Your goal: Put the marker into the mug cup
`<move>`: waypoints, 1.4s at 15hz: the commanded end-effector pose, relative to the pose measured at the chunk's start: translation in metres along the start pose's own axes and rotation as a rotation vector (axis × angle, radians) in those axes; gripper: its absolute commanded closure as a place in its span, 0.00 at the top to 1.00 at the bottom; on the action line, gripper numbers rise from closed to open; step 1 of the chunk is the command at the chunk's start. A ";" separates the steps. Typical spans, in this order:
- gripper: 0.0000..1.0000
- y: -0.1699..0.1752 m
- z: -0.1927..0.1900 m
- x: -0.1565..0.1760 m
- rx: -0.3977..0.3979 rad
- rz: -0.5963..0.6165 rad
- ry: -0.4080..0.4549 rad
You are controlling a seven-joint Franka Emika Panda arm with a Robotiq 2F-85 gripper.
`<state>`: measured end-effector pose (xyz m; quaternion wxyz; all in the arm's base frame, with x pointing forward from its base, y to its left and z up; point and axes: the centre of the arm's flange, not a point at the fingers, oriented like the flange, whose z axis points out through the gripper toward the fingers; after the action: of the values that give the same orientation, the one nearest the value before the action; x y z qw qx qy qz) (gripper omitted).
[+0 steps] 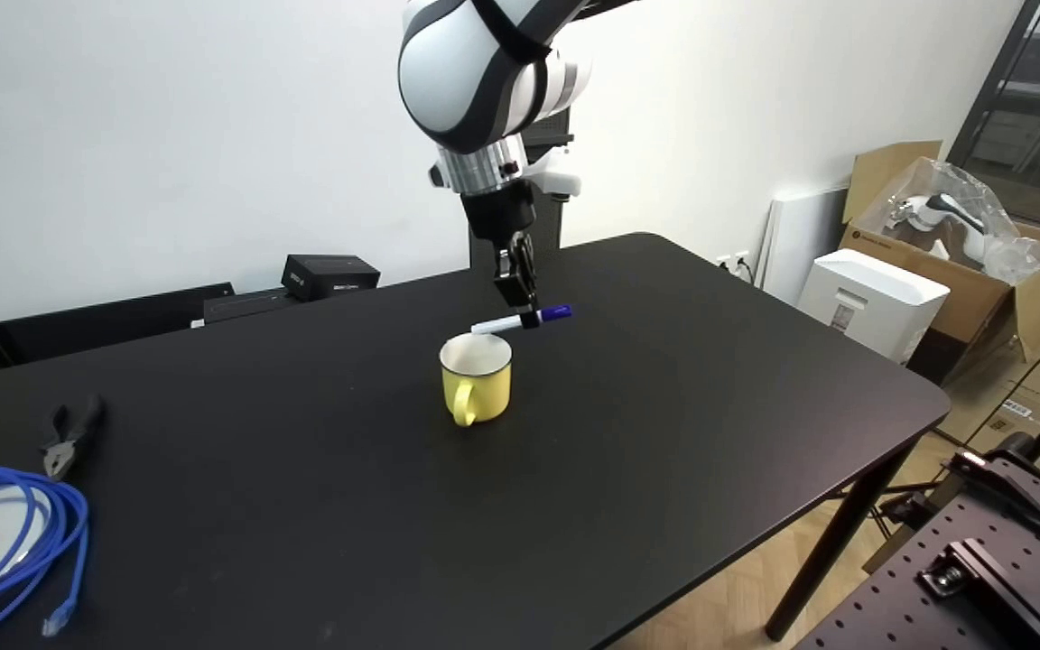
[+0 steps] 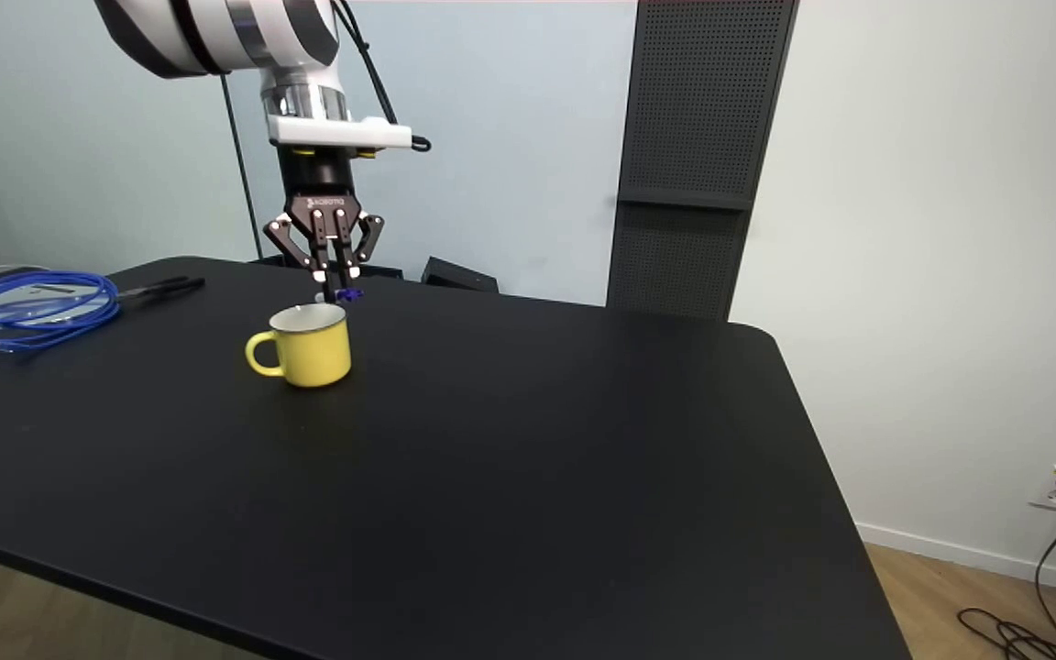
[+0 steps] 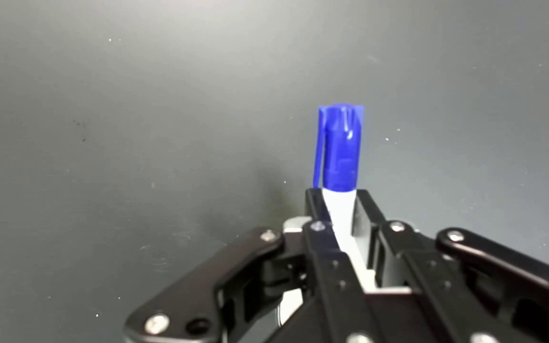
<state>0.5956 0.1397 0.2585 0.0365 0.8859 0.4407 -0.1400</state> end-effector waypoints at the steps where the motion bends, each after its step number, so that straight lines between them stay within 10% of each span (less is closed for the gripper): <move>1: 0.05 0.007 -0.004 0.020 0.009 -0.019 -0.023; 4: 0.05 0.005 -0.002 0.025 0.024 -0.025 -0.040; 5: 0.18 -0.002 0.005 0.015 0.021 -0.021 -0.025; 8: 0.18 -0.002 0.006 0.018 0.025 -0.024 -0.030; 9: 0.05 -0.002 0.005 0.018 0.025 -0.024 -0.031; 21: 0.05 -0.011 -0.005 0.044 -0.019 -0.025 -0.183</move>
<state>0.5946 0.1720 0.2509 0.0551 0.8610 0.4588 -0.2126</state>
